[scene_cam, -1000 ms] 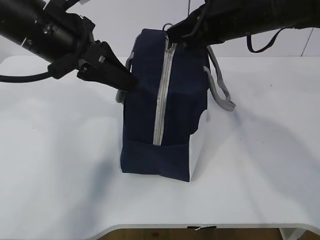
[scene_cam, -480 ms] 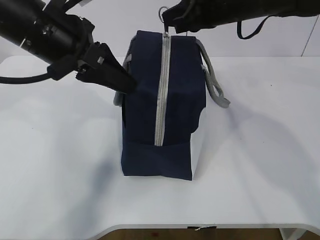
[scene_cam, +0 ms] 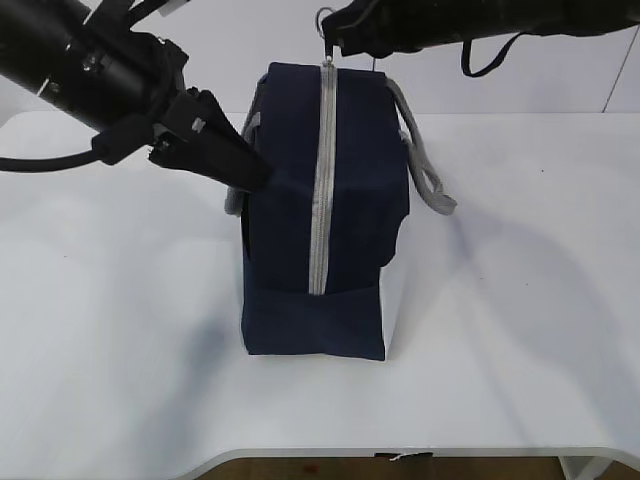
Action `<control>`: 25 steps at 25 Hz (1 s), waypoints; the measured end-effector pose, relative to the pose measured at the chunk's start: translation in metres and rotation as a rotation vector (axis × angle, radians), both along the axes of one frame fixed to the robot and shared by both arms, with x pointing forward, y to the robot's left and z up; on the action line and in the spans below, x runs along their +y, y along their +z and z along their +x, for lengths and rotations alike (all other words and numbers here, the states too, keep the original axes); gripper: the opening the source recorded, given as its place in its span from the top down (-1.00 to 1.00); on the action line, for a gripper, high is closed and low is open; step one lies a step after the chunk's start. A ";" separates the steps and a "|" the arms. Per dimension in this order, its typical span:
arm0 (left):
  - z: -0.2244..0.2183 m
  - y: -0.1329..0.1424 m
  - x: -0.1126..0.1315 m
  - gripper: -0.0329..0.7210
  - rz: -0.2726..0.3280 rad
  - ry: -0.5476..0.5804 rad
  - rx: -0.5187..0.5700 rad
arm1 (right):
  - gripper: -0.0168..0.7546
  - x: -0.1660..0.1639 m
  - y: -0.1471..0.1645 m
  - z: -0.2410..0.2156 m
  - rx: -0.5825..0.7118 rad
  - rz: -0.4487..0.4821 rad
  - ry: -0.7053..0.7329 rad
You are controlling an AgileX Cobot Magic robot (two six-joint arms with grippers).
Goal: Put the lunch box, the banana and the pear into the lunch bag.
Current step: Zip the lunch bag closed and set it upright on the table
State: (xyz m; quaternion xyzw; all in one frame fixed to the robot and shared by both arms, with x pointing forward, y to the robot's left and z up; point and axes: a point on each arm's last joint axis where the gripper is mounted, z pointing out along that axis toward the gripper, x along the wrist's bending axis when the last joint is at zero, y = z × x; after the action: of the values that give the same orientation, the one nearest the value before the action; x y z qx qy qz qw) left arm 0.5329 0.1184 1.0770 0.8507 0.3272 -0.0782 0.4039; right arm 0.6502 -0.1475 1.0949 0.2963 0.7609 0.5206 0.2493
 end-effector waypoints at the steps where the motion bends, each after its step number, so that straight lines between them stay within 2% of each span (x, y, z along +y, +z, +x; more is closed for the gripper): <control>1: 0.000 0.000 0.000 0.94 0.000 -0.001 0.002 | 0.94 0.000 0.002 0.001 -0.006 0.001 -0.001; 11: -0.003 -0.001 0.001 0.94 0.015 -0.011 0.026 | 0.94 0.004 -0.008 0.021 0.003 0.026 -0.023; 21: -0.003 -0.001 0.003 0.94 0.044 -0.011 0.013 | 0.94 -0.021 -0.029 0.048 0.108 0.209 -0.105; 25: -0.002 -0.003 0.006 0.94 0.081 -0.013 0.005 | 0.94 -0.037 -0.042 0.057 0.176 0.280 -0.134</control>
State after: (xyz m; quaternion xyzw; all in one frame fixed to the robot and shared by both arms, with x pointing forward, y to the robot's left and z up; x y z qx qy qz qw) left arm 0.5305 0.1240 1.0736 0.8683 0.3256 -0.0696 0.3678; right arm 0.7069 -0.1841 1.0524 0.4226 0.6785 0.5758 0.1721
